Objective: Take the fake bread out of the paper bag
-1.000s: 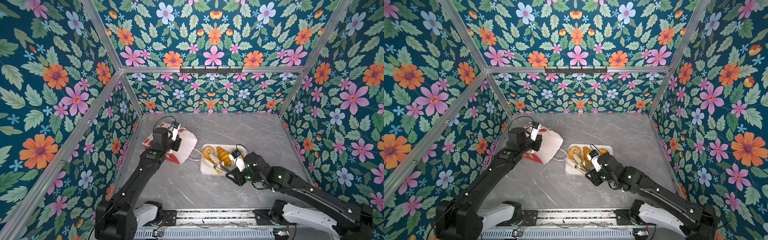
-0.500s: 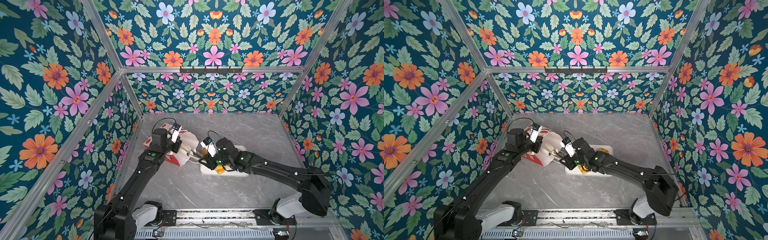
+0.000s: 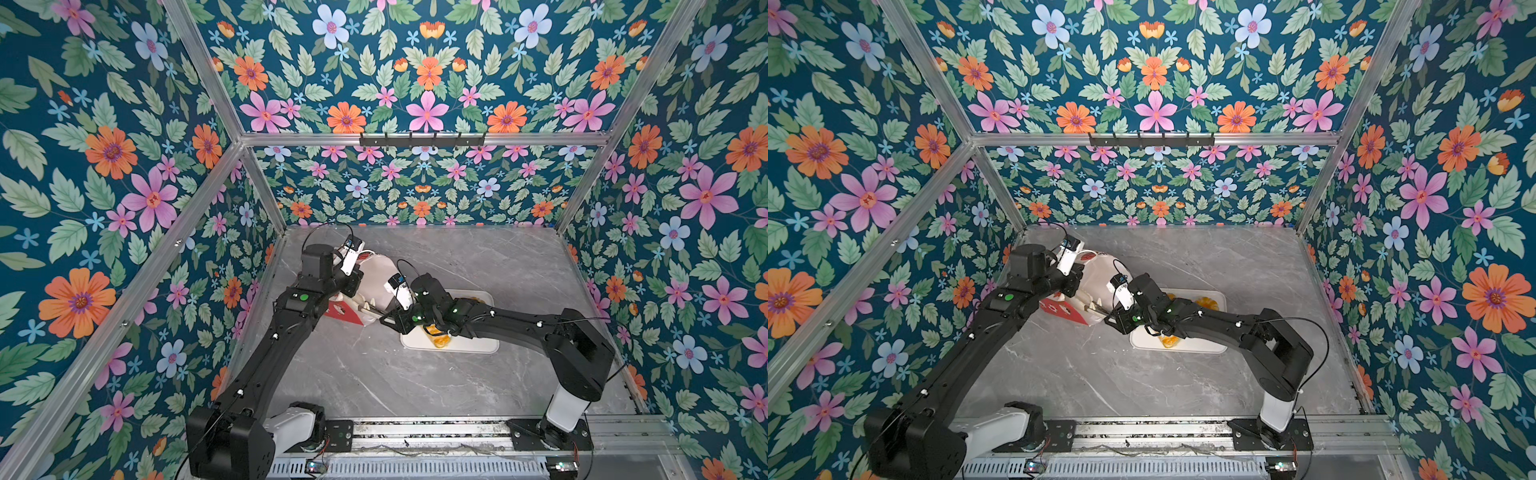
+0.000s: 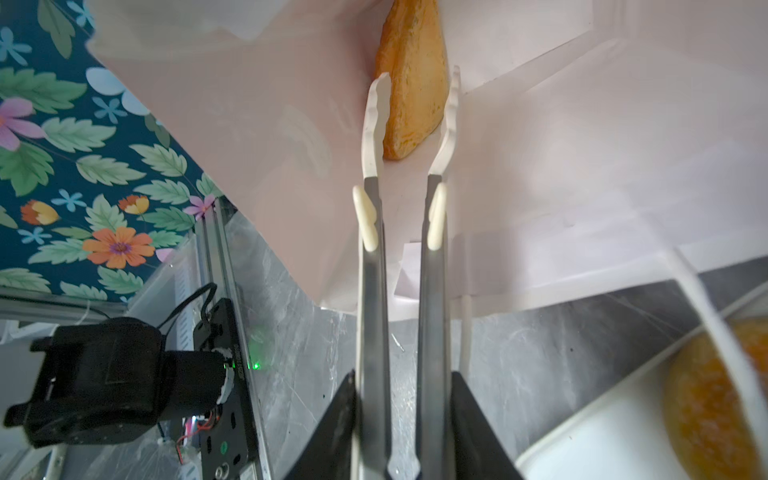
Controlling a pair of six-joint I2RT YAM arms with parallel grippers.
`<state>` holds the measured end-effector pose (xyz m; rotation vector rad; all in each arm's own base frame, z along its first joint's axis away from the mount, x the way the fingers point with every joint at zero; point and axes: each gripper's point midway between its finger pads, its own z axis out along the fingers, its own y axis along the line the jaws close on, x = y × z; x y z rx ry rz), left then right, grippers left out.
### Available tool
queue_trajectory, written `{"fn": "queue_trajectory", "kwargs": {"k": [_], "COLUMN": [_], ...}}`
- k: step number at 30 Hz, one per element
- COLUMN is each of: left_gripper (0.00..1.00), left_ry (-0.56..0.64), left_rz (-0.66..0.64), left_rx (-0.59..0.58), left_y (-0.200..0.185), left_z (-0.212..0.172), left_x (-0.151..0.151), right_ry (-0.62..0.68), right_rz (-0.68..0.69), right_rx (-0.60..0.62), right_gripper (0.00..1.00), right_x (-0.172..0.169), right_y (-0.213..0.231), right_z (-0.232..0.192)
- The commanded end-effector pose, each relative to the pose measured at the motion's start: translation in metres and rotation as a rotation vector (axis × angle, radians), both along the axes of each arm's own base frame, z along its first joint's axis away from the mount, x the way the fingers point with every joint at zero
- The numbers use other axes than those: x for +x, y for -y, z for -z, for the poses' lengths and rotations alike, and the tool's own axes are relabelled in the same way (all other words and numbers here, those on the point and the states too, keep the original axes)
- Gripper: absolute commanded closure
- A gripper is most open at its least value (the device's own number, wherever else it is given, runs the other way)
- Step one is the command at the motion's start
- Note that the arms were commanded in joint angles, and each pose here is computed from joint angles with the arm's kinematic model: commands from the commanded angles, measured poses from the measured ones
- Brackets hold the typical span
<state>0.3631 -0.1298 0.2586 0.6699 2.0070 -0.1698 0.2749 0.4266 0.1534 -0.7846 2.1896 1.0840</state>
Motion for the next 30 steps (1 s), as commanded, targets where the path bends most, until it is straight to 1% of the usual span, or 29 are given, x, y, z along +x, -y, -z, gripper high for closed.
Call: {"fn": "queue_trajectory", "kwargs": {"k": [1,3,7,12,15,21,24,27,30], "left_gripper": [1.00,1.00,1.00,1.00,1.00,1.00,1.00,1.00,1.00], "left_ry": [-0.094,-0.127,-0.155,-0.241,-0.300,-0.398,-0.413,-0.445,-0.441], "left_rz": [-0.019,-0.032,-0.046,-0.025,-0.009,0.022,0.020,0.014,0.023], "left_rx": [0.080,0.099,0.100,0.100,0.104,0.140,0.168,0.194,0.199], "left_y": [-0.008,-0.008,-0.004,0.014,0.026,0.049,0.057,0.059,0.064], "left_z": [0.014,0.017,0.012,0.021,0.032,0.056,0.062,0.068,0.067], "left_x": [0.002,0.009,0.027,0.053,0.068,0.093,0.106,0.111,0.114], "right_ry": [-0.042,-0.082,-0.143,-0.254,-0.296,-0.331,-0.333,-0.334,-0.336], "right_rz": [0.018,0.010,-0.014,-0.041,-0.046,-0.047,-0.045,-0.041,-0.028], "right_rx": [0.165,0.203,0.273,0.387,0.431,0.469,0.466,0.464,0.454], "right_gripper": [0.67,0.67,0.67,0.67,0.67,0.67,0.67,0.67,0.67], "right_x": [0.009,0.009,0.007,0.007,0.009,0.010,0.009,0.009,0.010], "right_y": [-0.010,-0.012,-0.016,-0.017,-0.015,-0.009,-0.007,-0.005,-0.003], "right_z": [-0.025,-0.027,-0.033,-0.041,-0.044,-0.048,-0.049,-0.049,-0.046]}}
